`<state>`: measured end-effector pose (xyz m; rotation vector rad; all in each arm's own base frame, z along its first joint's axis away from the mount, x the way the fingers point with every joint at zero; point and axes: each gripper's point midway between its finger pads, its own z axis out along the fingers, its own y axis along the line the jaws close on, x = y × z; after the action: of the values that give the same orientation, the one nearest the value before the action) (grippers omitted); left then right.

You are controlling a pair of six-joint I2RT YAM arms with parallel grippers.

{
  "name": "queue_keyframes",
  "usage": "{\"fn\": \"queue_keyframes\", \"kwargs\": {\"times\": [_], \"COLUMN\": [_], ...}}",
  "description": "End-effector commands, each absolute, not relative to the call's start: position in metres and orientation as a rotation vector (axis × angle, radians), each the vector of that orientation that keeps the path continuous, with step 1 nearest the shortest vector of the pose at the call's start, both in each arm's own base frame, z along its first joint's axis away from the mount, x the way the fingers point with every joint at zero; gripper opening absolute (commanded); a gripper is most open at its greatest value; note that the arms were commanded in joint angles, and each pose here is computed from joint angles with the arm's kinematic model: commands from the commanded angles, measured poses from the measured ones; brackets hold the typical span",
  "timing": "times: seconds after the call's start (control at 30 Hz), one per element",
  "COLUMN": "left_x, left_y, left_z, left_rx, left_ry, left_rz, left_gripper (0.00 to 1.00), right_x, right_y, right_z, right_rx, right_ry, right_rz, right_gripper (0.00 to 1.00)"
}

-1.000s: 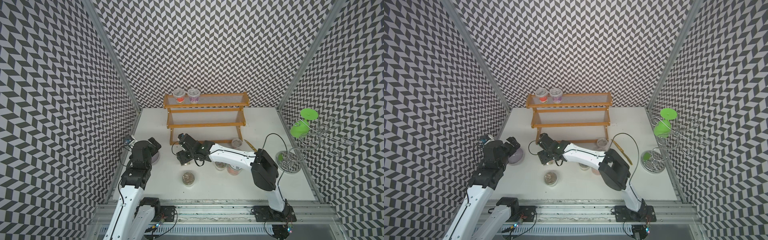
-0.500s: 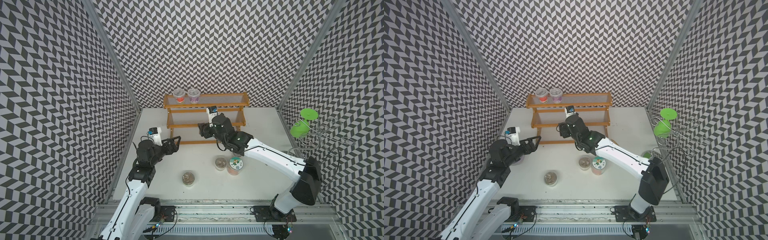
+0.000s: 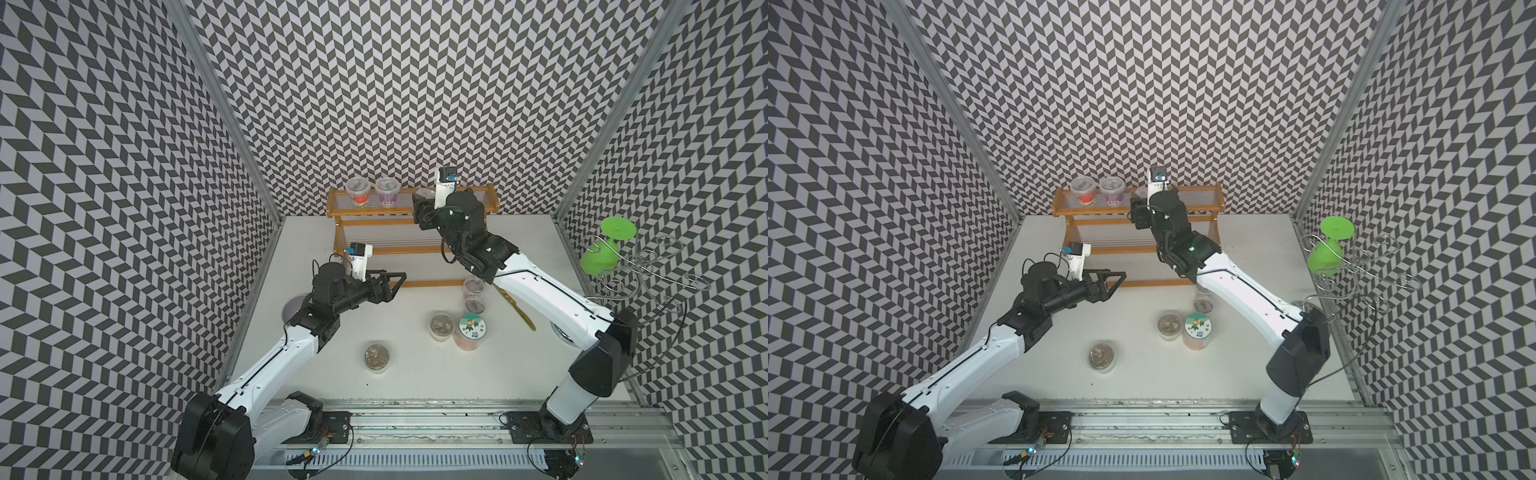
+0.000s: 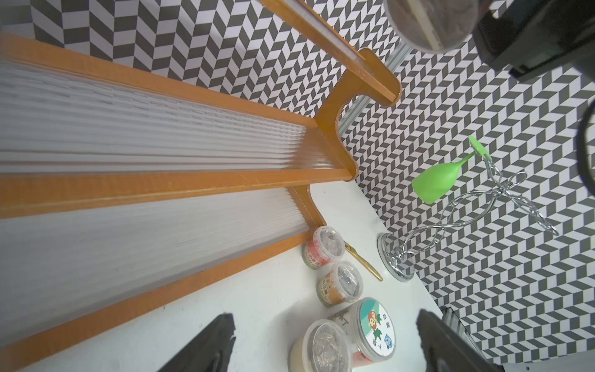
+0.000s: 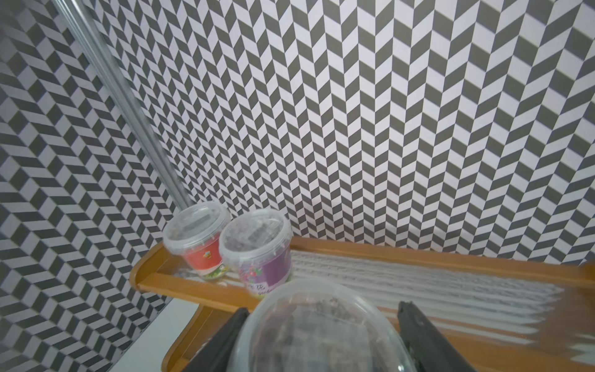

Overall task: Place the seed container on the shelf
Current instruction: Place the seed jar on the shelf.

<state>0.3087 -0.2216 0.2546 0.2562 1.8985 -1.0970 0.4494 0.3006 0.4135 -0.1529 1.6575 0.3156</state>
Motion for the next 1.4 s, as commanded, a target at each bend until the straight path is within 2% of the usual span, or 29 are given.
{"fn": "queue_keyframes", "kwargs": {"times": [0.0,0.3,1.07,1.37], "left_x": [0.316,0.331,0.328,0.328], "left_y": [-0.228,-0.237,-0.232,-0.23], "left_z": [0.284,0.289,0.284,0.28], "left_rx": [0.272,0.288,0.29,0.284], "left_ry": [1.797,1.779,1.781,1.791], "left_rz": [-1.129,-1.144,-1.104,-1.086], "left_gripper": [0.92,0.92,0.93,0.93], "right_x": [0.472,0.51,0.537,0.534], "right_y": [0.302,0.316,0.326,0.325], "right_z": [0.423,0.413,0.386,0.388], "right_rx": [-0.153,-0.203,-0.305,-0.302], "right_ry": [1.583,1.548,1.505,1.502], "right_rz": [0.253,0.156,0.063,0.087], "right_gripper": [0.71,0.71,0.74,0.84]}}
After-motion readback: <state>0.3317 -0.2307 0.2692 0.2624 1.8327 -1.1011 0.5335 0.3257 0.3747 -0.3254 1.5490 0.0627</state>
